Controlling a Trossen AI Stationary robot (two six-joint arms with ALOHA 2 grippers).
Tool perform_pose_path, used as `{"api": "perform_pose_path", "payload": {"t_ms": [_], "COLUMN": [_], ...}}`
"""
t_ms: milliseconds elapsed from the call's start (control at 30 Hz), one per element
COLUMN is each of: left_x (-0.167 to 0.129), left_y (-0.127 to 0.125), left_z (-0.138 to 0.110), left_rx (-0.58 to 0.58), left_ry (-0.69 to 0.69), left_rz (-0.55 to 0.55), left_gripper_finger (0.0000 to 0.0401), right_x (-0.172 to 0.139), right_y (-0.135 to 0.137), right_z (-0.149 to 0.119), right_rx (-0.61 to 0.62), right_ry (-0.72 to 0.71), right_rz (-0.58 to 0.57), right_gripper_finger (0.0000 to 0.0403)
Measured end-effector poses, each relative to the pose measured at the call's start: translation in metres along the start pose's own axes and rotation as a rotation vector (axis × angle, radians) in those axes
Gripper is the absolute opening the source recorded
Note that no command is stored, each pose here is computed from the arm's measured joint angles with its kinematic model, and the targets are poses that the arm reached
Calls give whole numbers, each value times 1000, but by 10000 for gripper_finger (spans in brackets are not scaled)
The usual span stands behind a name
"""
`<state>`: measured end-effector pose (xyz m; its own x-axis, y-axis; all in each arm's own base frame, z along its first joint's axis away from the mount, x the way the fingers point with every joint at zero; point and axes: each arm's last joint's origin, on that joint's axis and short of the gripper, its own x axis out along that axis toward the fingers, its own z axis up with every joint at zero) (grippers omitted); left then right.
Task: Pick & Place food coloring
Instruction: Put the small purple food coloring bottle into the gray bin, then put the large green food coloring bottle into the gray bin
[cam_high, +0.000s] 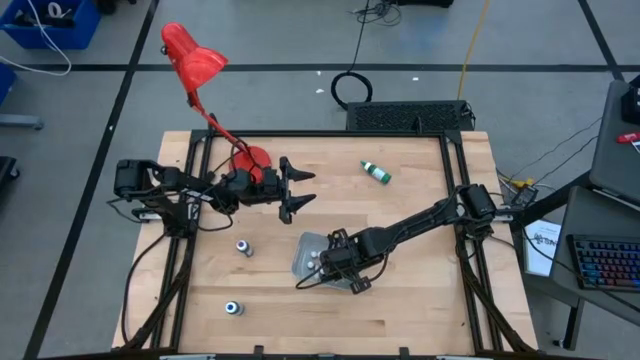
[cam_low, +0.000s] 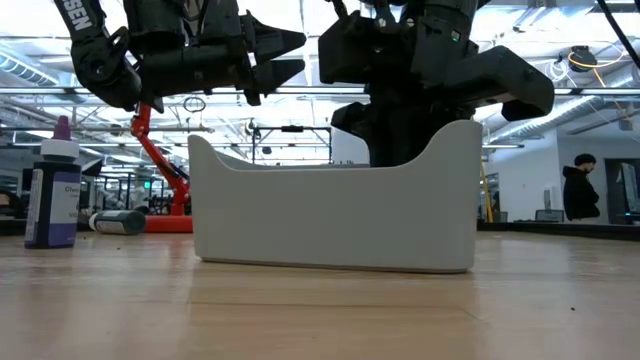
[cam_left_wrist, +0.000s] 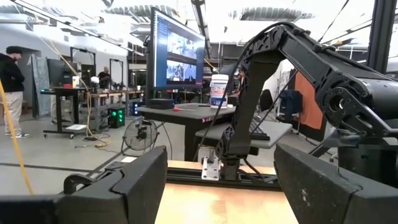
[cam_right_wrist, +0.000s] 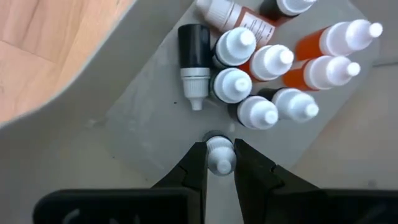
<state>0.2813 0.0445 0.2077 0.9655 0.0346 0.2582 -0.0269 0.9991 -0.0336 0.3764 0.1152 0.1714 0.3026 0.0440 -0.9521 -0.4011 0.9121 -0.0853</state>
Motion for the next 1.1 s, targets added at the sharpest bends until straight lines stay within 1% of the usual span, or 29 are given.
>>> {"api": "perform_pose_path", "payload": {"t_ms": [67,100,267,367,500,700,767,833,900,1000,1100], "left_x": [0,0,0,0,0,0,0,0,-4,-14,-32], "left_y": [0,0,0,0,0,0,0,0,2,9,18], "left_z": [0,0,-2,-2,-2,-3,-3,-4,-3,7,18], "left_rx": [0,0,-2,-2,-1,2,3,25,28,-8,-47], "left_ry": [1,3,19,19,19,26,33,46,52,32,38], "left_rz": [0,0,1,1,1,1,-2,-32,-73,-135,-196], "left_gripper_finger": [294,294,294,294,294,294,294,294,294,294,294], "right_x": [0,0,0,-3,-14,-53,-71,-93,-117,-151,-168], "right_y": [0,0,0,0,0,-2,-4,-6,-12,-20,-32], "right_z": [0,0,0,0,1,3,0,-8,-19,-43,-74], "right_rx": [6,14,50,64,70,87,108,133,182,278,373], "right_ry": [-1,-3,-4,-7,-34,-137,-158,-162,-159,-197,-276], "right_rz": [0,-1,-3,-3,-10,-25,-58,-101,-169,-296,-436], "right_gripper_finger": [44,52,135,166,179,170,166,164,162,159,159]}}
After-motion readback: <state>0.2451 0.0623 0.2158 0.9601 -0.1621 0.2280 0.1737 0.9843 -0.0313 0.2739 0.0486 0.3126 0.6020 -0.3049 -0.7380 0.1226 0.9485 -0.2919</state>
